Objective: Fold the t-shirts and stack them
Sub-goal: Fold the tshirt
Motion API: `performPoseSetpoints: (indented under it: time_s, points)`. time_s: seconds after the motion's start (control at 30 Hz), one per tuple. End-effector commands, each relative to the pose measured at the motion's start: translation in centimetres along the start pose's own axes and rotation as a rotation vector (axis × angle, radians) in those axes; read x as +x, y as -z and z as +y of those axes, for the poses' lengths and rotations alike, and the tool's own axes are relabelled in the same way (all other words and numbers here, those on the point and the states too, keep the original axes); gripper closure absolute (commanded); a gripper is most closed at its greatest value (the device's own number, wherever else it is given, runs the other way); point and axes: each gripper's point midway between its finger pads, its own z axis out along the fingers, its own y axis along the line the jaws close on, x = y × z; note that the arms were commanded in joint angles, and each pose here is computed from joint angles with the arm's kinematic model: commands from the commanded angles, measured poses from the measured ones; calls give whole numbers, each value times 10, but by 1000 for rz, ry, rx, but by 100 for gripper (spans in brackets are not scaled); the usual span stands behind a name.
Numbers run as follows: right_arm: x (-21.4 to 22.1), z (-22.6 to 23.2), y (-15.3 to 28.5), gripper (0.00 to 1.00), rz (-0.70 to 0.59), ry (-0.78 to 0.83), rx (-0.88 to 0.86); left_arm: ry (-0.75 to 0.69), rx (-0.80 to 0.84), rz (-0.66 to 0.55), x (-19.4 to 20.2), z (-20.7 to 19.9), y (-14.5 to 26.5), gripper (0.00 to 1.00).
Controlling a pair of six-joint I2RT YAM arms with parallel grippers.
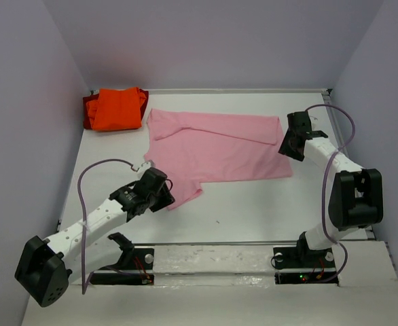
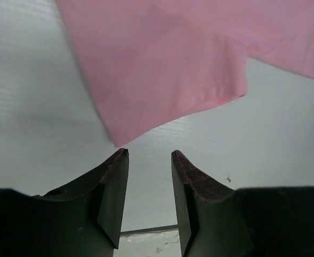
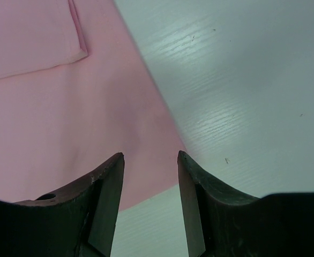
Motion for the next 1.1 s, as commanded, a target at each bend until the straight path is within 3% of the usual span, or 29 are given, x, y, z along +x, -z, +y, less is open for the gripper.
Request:
performPoseSetpoints:
  time_s: [0.0, 0.4, 1.07]
  points:
    - [-11, 3, 5, 50, -40, -35, -9, 83, -79, 25, 24, 25, -4, 53]
    - [-13, -1, 10, 50, -68, -37, -6, 103, -179, 71, 55, 36, -15, 51]
    - [-20, 3, 24, 51, -100, -41, -57, 62, -280, -29, 34, 34, -32, 50]
